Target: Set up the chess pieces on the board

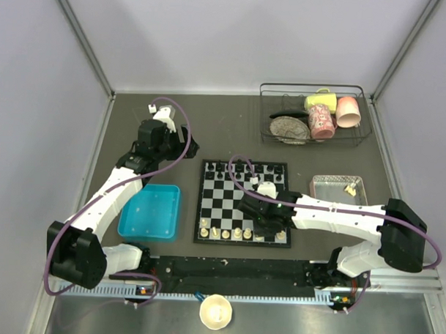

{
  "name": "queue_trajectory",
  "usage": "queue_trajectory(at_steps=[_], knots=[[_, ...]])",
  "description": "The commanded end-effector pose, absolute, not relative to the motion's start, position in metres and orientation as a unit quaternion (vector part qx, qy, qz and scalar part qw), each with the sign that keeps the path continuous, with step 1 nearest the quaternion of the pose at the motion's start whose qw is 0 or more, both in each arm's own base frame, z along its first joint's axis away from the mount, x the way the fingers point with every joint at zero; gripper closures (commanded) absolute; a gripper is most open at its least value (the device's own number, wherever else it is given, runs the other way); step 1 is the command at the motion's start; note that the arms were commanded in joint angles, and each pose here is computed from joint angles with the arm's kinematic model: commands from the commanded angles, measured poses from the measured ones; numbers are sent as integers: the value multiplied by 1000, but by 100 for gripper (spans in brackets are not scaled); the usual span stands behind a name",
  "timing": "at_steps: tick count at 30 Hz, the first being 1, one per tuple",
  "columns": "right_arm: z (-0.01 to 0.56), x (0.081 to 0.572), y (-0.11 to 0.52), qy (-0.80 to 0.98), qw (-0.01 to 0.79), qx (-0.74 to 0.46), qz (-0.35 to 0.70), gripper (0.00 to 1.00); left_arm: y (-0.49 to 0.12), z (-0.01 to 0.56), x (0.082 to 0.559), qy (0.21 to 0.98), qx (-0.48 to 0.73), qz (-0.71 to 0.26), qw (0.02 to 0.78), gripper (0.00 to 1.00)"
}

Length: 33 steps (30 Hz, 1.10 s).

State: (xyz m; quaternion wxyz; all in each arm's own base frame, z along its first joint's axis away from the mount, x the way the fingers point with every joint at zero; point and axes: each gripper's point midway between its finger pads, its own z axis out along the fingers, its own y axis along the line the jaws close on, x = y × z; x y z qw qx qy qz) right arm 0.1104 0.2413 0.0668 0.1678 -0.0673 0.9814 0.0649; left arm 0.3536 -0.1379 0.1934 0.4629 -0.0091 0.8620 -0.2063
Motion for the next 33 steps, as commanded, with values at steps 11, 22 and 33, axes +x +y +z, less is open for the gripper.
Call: queue_trajectory(at_steps=[11, 22, 33], knots=[[66, 114, 245, 978, 188, -51, 71, 100, -139, 218, 365, 842, -5, -210, 497, 18], [66, 118, 242, 977, 199, -41, 69, 100, -138, 217, 365, 842, -5, -210, 498, 18], [63, 118, 241, 977, 198, -43, 63, 100, -139, 218, 365, 841, -5, -212, 497, 18]])
